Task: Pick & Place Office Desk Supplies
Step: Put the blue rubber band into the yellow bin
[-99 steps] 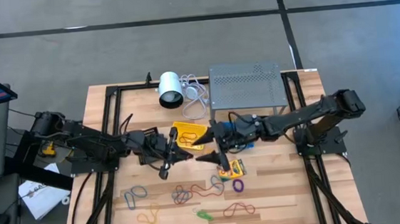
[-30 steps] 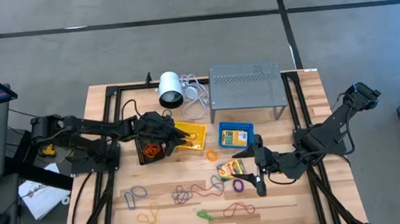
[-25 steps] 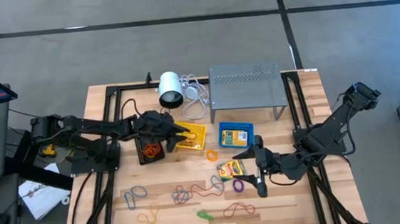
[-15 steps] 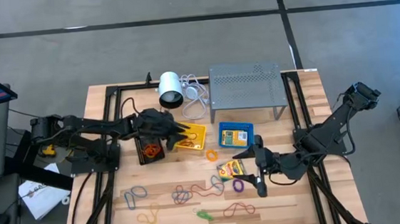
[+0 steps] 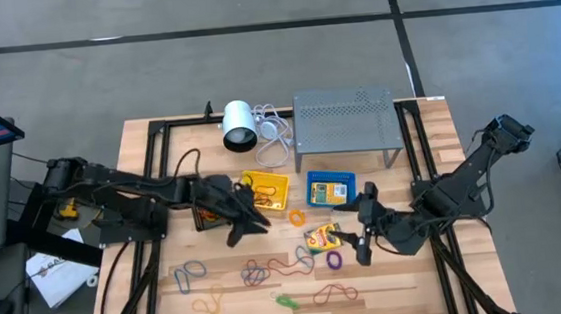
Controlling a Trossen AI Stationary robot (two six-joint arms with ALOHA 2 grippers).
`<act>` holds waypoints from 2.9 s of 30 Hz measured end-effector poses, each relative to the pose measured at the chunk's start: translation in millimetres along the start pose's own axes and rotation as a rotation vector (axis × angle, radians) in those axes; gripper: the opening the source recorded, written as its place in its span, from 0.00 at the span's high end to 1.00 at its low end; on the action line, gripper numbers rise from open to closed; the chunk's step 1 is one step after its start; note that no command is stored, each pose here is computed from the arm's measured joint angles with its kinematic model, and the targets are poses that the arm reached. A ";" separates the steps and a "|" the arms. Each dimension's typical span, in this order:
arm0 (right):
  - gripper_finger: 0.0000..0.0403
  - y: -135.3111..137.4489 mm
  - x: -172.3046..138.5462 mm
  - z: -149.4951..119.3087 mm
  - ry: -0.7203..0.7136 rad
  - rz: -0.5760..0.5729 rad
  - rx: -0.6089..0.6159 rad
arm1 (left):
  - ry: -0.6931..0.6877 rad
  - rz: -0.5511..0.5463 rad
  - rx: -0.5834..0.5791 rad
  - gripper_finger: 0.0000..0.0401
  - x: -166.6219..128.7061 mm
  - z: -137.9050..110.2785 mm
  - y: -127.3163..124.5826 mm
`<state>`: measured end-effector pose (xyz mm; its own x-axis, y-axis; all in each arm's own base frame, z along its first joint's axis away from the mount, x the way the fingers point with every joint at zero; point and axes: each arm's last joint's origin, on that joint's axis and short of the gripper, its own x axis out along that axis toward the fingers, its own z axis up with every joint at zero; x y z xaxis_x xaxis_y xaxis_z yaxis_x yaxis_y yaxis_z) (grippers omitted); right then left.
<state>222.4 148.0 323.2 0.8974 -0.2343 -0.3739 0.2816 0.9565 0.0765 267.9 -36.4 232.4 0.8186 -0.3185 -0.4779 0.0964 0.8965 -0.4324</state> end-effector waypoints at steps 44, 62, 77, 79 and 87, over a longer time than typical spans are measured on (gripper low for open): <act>0.30 -79.6 -61.6 -52.9 -0.047 -0.008 0.242 | 0.555 0.124 -0.022 0.67 52.2 -108.0 -41.3; 0.30 -79.2 -61.6 -52.4 -0.050 -0.004 0.245 | 0.562 0.181 -0.074 0.67 65.7 -119.3 -37.0; 0.30 -76.6 -62.1 -49.1 -0.067 0.019 0.234 | 0.580 0.286 -0.111 0.88 70.5 -120.2 -34.2; 0.30 -76.6 -62.1 -49.1 -0.067 0.019 0.234 | 0.584 0.287 -0.110 0.97 70.2 -120.8 -34.1; 0.30 -76.6 -62.1 -49.2 -0.065 0.020 0.230 | 0.574 0.282 -0.112 1.00 68.3 -118.9 -35.4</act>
<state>128.4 97.8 295.1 0.9215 -0.2330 -0.3107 0.3265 0.8980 0.2948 253.0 -126.6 124.1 0.3678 -0.2170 -0.9042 -0.1633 0.9422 -0.2925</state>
